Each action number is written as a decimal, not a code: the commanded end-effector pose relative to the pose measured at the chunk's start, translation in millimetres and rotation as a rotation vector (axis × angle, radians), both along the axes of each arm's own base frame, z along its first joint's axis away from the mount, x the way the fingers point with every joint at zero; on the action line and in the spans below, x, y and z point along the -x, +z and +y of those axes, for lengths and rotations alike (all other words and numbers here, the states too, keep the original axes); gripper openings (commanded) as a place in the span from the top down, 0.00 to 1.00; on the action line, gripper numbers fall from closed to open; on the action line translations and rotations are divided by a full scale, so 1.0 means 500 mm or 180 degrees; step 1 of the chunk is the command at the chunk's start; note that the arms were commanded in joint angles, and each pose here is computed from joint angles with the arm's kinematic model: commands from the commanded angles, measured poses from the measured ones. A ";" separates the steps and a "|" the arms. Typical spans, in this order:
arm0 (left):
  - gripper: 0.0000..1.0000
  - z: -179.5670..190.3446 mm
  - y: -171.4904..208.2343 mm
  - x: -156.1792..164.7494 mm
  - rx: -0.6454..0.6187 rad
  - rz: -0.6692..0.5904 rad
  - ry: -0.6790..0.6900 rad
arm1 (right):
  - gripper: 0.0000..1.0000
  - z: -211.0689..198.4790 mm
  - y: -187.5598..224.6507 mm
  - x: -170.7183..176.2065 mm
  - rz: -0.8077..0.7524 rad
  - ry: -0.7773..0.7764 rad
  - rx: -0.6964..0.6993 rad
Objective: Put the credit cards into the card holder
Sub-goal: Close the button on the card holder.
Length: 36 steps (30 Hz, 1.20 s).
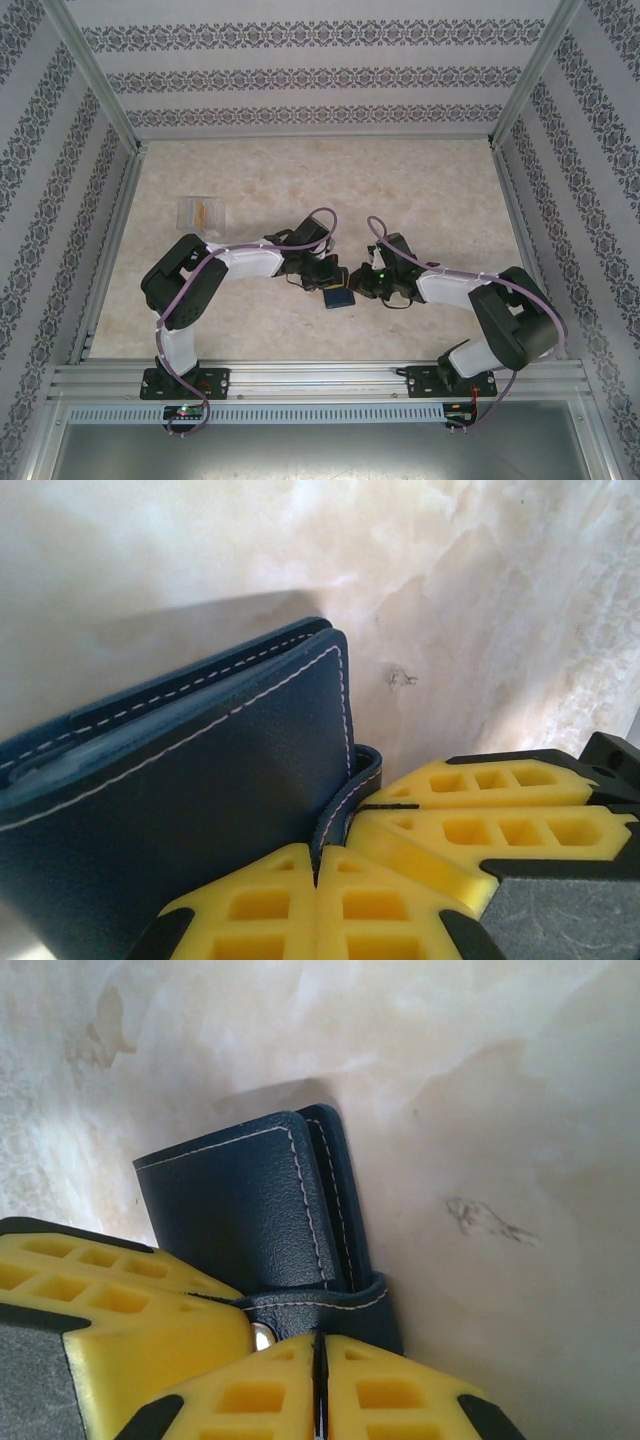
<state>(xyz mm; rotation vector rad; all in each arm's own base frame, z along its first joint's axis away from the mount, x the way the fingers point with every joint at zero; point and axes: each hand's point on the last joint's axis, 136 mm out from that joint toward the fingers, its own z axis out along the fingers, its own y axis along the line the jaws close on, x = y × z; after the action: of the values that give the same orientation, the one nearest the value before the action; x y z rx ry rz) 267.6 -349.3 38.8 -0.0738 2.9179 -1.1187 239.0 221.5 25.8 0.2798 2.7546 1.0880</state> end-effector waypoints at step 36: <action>0.83 0.048 -0.023 0.000 0.0028 0.0092 0.0137 | 0.95 0.024 -0.086 0.002 0.0362 0.0093 0.0501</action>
<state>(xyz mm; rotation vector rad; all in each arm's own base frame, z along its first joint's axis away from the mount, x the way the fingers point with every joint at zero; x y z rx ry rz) 279.7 -325.7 34.8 -0.1612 2.8953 -1.1153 262.2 253.7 28.6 0.2762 2.7753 1.1786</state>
